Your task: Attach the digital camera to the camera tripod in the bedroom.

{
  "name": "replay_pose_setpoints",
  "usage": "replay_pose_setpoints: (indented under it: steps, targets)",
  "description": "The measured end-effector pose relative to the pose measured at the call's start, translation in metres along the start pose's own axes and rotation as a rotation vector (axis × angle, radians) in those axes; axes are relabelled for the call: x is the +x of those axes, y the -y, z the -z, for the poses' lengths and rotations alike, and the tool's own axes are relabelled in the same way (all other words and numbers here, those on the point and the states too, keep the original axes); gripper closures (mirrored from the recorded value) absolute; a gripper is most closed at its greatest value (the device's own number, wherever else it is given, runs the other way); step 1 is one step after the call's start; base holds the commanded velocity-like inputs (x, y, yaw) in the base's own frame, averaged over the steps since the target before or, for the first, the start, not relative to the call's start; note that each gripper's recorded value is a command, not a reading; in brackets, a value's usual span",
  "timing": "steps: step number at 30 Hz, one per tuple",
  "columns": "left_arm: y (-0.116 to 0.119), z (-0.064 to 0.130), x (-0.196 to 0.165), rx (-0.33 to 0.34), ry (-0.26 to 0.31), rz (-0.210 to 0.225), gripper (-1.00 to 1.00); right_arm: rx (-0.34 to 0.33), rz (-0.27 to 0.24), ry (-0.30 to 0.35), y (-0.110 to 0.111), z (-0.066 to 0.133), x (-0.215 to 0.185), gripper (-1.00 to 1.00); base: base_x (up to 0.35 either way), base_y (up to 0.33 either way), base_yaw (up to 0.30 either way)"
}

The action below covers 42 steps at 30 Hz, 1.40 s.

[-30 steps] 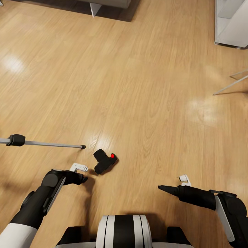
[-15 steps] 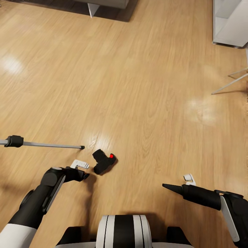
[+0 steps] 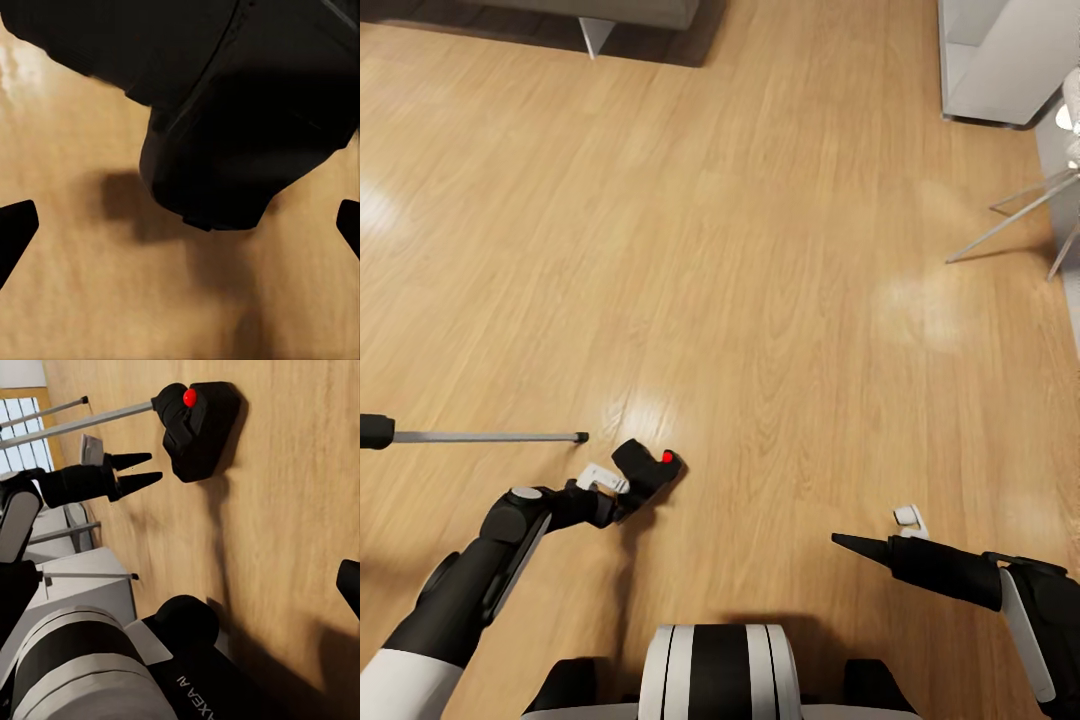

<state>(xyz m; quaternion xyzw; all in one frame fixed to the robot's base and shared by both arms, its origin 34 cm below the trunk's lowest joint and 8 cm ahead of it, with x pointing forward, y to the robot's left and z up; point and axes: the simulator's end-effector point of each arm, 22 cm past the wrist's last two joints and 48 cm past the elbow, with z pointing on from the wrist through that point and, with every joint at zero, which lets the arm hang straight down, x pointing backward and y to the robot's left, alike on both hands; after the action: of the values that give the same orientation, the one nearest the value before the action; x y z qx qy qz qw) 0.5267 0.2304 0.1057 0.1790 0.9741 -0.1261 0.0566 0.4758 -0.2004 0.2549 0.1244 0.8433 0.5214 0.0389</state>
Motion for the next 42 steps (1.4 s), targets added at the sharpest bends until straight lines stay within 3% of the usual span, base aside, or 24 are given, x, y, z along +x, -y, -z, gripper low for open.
replay_pose_setpoints:
  steps: [2,3,5,13,42]
  targets:
    - [0.004,-0.002,0.002,0.004,-0.009,-0.018,-1.0,0.0,-0.002,0.0,0.0,0.0,0.0,-1.0,0.0,0.0,-0.008]
    - [0.008,-0.004,0.009,0.002,-0.034,-0.066,-1.0,0.0,-0.003,0.0,0.001,0.0,0.0,-1.0,0.0,0.0,-0.003]
    - [0.01,-0.006,0.014,-0.003,-0.05,-0.097,-1.0,0.0,-0.003,0.0,0.001,0.0,0.0,-1.0,0.0,0.0,-0.002]
    - [-0.003,-0.004,0.026,-0.029,-0.084,-0.146,-1.0,0.001,-0.004,0.001,0.001,0.0,0.0,-1.0,0.0,0.0,0.0]
    - [-0.009,-0.002,0.03,-0.049,-0.102,-0.162,-1.0,0.003,-0.008,-0.002,0.002,0.0,0.002,-1.0,0.0,0.0,0.0]
